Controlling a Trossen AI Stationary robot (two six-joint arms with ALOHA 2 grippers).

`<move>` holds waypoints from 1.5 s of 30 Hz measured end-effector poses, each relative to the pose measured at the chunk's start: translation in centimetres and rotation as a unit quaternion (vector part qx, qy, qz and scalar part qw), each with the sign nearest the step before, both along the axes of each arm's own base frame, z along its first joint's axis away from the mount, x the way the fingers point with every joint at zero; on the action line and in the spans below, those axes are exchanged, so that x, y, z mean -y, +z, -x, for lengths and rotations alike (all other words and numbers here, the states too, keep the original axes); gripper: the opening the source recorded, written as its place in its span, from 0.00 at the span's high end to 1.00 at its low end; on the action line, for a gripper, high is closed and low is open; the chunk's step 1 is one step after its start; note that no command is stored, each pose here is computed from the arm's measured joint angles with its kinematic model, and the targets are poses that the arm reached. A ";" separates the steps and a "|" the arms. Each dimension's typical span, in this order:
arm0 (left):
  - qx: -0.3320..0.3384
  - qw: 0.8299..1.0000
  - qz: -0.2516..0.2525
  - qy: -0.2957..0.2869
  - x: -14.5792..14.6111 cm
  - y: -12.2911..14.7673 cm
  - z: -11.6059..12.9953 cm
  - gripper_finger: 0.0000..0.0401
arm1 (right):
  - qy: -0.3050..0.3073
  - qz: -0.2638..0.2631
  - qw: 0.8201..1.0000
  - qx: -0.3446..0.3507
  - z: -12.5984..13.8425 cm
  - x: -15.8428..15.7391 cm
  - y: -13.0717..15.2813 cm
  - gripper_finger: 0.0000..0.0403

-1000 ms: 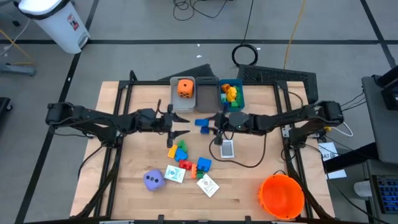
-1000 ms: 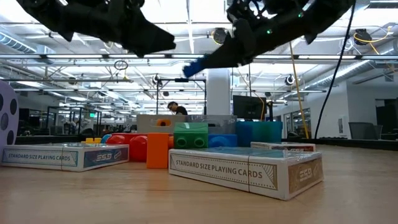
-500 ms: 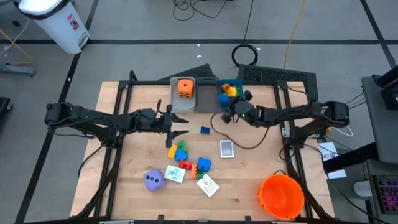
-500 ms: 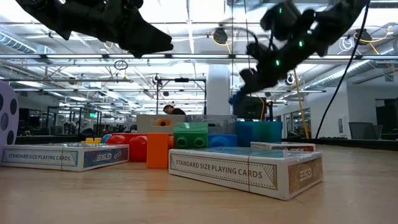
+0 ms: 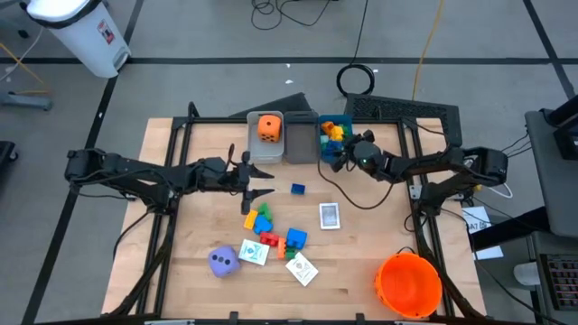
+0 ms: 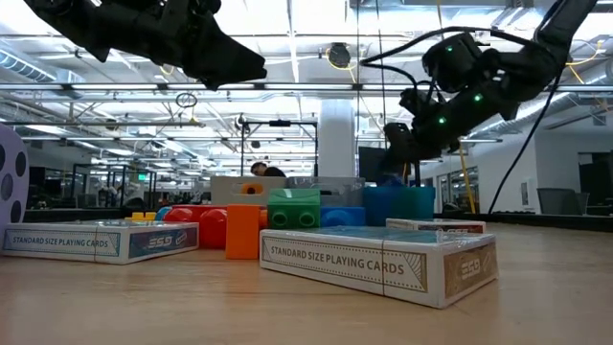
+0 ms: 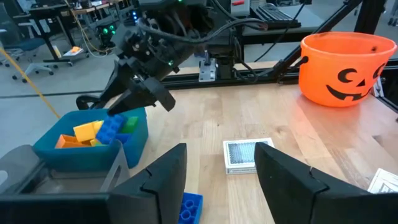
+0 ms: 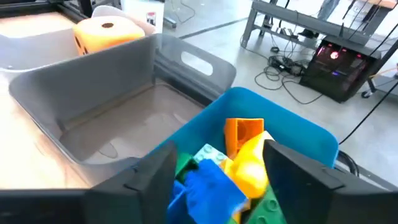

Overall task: Pick & Place Toys
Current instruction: Put the blue game piece into the blue bin

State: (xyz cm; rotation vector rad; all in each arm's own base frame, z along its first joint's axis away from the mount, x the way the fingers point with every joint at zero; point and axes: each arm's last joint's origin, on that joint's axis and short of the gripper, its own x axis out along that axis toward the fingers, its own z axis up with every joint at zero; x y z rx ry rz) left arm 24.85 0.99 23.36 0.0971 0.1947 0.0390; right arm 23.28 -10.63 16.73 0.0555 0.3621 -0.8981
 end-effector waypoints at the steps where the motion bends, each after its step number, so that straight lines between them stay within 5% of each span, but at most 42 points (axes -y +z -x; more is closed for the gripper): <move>1: 0.000 1.000 0.000 0.000 0.0 0.0 0.0 0.51 | 0.001 0.004 1.000 0.000 0.1 0.0 -0.1 0.41; 11: 0.000 1.000 0.000 0.000 0.0 0.0 0.0 0.51 | 0.039 0.021 0.999 0.022 -0.3 -0.5 0.4 0.25; 20: 0.000 1.000 0.000 0.000 0.0 0.0 0.0 0.51 | 0.258 0.012 0.963 0.082 -3.0 -4.8 2.3 0.26; 27: 0.004 1.000 0.000 0.000 0.0 0.1 0.0 0.51 | 0.333 -0.021 0.943 -0.015 -6.6 -8.7 4.3 0.25; 45: 0.000 1.000 0.000 0.001 0.0 0.0 0.0 0.51 | 0.373 -0.078 0.915 -0.133 -10.8 -7.9 -2.2 0.24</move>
